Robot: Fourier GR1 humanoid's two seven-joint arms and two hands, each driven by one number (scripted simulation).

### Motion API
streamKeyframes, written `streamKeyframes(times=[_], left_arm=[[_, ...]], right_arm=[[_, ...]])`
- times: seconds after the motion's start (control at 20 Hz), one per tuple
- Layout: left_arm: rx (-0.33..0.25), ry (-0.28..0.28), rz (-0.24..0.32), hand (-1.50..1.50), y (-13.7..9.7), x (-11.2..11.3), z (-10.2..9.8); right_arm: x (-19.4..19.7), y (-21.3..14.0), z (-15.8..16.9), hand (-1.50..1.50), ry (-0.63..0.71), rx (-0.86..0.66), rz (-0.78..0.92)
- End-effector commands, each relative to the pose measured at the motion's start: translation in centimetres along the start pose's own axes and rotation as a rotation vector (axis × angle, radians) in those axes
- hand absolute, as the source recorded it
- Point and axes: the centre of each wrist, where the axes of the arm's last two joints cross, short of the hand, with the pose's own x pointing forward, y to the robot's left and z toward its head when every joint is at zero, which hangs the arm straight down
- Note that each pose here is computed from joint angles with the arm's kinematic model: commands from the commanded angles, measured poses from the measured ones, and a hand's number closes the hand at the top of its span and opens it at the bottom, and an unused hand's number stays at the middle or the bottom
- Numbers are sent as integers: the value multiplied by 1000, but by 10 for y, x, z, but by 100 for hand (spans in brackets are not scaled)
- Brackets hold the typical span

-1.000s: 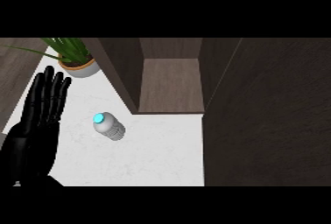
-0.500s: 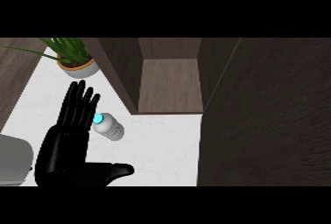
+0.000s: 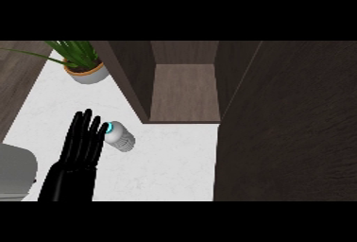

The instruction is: Pick up the bottled water, place it into the cabinet and close the cabinet

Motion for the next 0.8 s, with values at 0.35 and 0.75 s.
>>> streamKeyframes(times=[0.35,0.75], left_arm=[[10,-2,-1,-150,15,-11,20],[66,-43,-16,-150,50,-24,30]], right_arm=[[-29,2,19,-150,-7,12,-4],[-36,-20,35,-150,2,17,4]])
